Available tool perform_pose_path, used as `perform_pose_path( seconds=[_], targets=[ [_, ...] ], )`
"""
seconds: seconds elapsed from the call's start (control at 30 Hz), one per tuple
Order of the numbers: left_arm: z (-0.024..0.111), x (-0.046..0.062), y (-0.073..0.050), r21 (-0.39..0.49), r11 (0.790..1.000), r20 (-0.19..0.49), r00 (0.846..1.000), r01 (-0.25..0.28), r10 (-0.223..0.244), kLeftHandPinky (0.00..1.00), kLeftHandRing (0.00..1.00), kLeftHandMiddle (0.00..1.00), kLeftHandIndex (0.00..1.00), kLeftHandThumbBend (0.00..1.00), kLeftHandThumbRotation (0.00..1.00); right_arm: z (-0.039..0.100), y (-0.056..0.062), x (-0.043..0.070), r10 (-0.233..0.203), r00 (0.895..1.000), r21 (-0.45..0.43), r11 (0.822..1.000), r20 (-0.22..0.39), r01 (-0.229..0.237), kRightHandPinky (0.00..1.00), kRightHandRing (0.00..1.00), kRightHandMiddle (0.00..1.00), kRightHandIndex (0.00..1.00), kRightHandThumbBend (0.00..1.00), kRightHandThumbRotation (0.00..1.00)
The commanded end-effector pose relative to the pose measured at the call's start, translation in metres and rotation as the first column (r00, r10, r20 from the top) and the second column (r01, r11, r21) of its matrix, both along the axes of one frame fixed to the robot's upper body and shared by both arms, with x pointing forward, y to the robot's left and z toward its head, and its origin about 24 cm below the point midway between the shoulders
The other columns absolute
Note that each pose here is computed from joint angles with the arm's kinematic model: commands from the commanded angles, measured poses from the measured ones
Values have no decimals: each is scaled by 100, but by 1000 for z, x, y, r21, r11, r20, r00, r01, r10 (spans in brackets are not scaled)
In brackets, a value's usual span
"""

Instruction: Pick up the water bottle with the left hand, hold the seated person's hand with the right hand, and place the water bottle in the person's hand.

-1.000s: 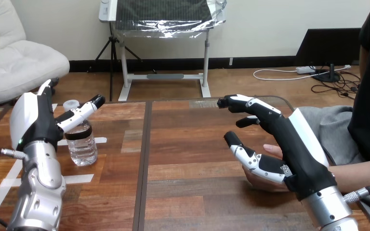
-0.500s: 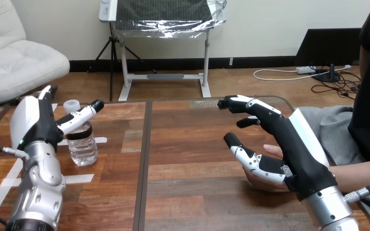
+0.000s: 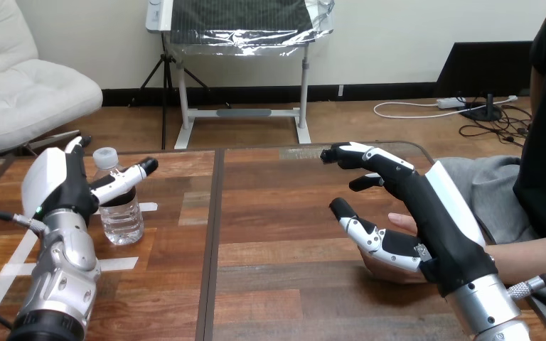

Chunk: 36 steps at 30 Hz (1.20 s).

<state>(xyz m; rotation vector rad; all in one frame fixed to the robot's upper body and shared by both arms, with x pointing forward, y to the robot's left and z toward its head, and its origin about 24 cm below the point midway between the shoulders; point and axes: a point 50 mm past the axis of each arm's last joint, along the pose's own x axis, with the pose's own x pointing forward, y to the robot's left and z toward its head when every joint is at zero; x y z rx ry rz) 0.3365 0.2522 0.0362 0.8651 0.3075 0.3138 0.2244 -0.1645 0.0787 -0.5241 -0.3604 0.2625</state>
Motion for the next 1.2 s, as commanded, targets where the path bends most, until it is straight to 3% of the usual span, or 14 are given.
perform_pose_path(
  seconds=[0.0,0.47,1.17],
  targets=[
    [28,19,0,70,997,76,997,25,-31,78,87,90,90,100,64,20,-1,11,7,996,-14,1000,85,-6,68,80,84,74,36,0],
    [17,21,-4,78,996,21,999,43,-45,79,88,91,90,100,66,21,-3,10,5,997,-27,1000,82,-3,68,80,84,73,37,0],
    [7,22,-17,6,999,13,999,33,-33,74,84,86,85,99,54,22,-5,7,-4,998,-40,999,70,7,69,81,84,73,39,0]
  ],
)
